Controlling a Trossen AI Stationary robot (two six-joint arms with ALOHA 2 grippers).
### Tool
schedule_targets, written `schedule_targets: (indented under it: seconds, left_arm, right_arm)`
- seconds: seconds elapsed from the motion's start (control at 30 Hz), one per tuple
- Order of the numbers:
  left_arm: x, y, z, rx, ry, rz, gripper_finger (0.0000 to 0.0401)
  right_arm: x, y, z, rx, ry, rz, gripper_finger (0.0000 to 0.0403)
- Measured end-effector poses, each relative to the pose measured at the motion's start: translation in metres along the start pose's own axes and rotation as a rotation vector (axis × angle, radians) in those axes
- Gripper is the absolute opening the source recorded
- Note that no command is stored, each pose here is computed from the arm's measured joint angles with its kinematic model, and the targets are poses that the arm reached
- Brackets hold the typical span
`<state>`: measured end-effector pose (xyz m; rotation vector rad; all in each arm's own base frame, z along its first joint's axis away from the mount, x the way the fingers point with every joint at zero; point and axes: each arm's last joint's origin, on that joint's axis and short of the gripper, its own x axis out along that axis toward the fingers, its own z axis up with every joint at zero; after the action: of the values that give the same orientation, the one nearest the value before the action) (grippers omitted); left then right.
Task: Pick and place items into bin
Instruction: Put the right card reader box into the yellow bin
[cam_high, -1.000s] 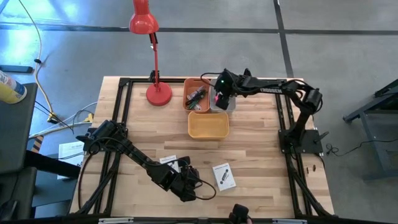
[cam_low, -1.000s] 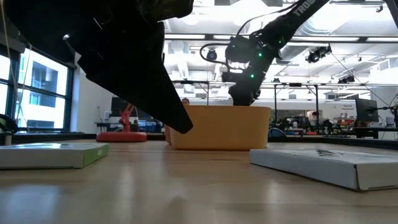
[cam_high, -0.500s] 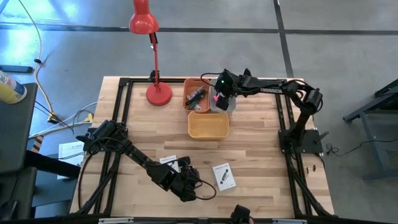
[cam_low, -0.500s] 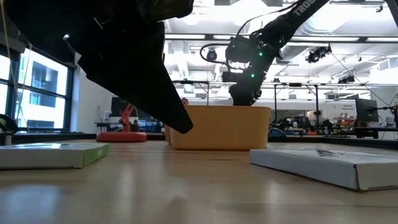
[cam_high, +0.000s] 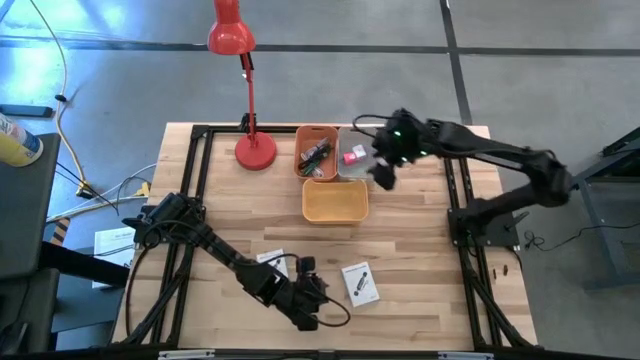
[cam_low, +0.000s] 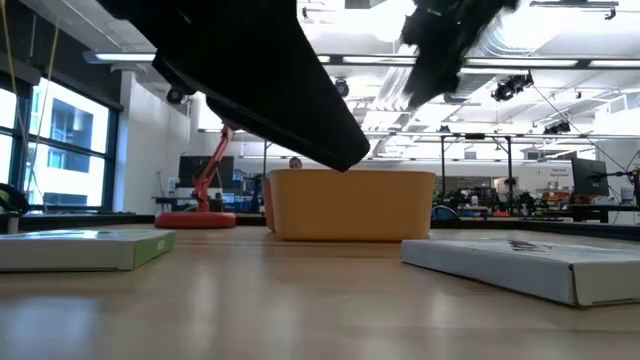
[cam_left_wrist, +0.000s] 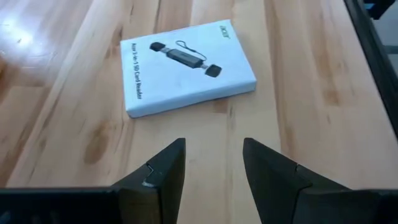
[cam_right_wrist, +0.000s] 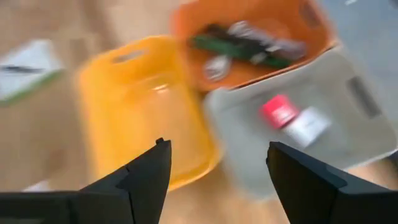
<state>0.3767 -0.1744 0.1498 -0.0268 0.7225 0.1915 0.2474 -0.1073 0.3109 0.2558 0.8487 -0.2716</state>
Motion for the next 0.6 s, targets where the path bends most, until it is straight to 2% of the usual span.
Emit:
schedule_targets:
  seconds: [0.13,0.3,0.43,0.6]
  left_arm:
    - [0.01,0.006,-0.001,-0.014,0.017,0.006,0.015]
    - [0.028,0.014,-0.005,-0.051,0.062,-0.069,0.015]
    - [0.036,0.018,-0.006,-0.092,0.069,-0.08,0.015]
    - [0.036,0.019,-0.003,-0.104,0.043,-0.08,0.015]
  right_arm:
    - [-0.031,0.031,-0.018,0.051,0.03,0.109,0.0252]
    - [-0.04,0.065,-0.061,0.074,0.087,0.212,0.0252]
    - [-0.028,0.083,-0.109,0.23,0.145,0.353,0.0252]
    - [-0.004,0.097,-0.159,0.49,0.091,0.51,0.0252]
